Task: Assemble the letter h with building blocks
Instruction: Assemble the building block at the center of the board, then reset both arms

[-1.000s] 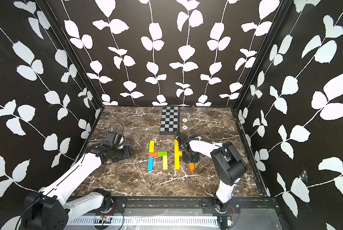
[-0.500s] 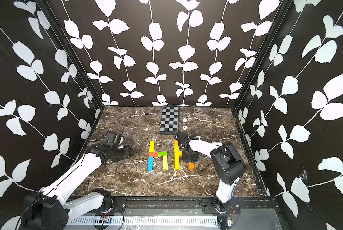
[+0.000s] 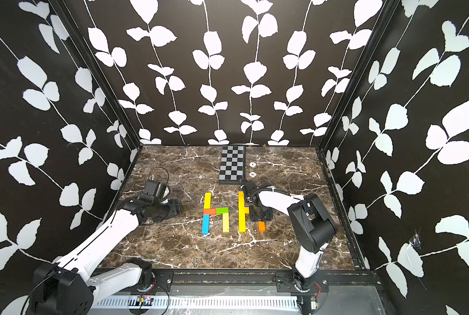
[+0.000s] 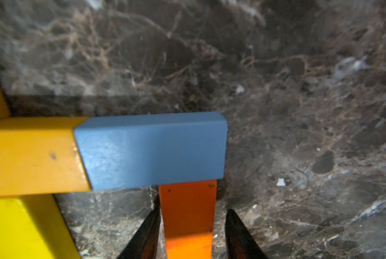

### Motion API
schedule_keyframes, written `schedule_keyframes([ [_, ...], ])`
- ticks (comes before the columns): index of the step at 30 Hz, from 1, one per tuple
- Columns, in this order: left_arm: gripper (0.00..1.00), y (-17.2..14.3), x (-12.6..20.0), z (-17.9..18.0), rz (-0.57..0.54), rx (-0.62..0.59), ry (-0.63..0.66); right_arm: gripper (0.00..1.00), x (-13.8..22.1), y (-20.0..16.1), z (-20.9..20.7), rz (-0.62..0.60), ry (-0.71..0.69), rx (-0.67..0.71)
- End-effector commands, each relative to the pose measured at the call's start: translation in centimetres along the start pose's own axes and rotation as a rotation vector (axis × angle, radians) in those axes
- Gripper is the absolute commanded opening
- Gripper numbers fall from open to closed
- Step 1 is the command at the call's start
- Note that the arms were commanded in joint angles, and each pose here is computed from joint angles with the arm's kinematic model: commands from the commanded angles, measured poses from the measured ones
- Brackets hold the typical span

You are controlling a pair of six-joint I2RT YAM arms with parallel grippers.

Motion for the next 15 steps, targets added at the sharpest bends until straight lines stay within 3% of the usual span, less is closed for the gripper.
schedule_keyframes([
  [1, 0.77, 0.1, 1.3, -0.2, -0.018, -0.016, -0.006, 0.48, 2.2, 0.3, -0.3, -0.054, 0.037, -0.027],
  [4, 0.78, 1.0, 3.0, -0.6, -0.066, -0.037, -0.007, 0.54, 6.0, 0.5, -0.8, -0.154, 0.103, -0.043],
  [9, 0.84, 4.1, 8.6, -1.5, -0.263, -0.146, 0.044, 0.72, 14.1, 0.4, -3.7, -0.470, 0.206, -0.097],
  [12, 0.85, 6.2, 13.1, -2.2, -0.451, -0.219, 0.070, 0.85, 18.5, -0.7, -7.0, -0.728, 0.216, -0.180],
  [14, 0.88, 7.5, 15.8, -1.9, -0.620, -0.243, 0.139, 0.98, 19.7, -1.8, -9.6, -0.887, 0.171, -0.237],
  [15, 0.88, 7.9, 16.6, -1.7, -0.691, -0.255, 0.175, 0.99, 19.6, -2.2, -10.4, -0.955, 0.157, -0.269],
])
Point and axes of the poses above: each gripper's point midway between its finger pads, its own x axis back along the fingers, its own z axis along the line the jaws close on, y = z × x, the point moved 7 cm from there along x, back along the fingers, and after that the axes turned 6 degrees about -x, right-handed, at the moved point
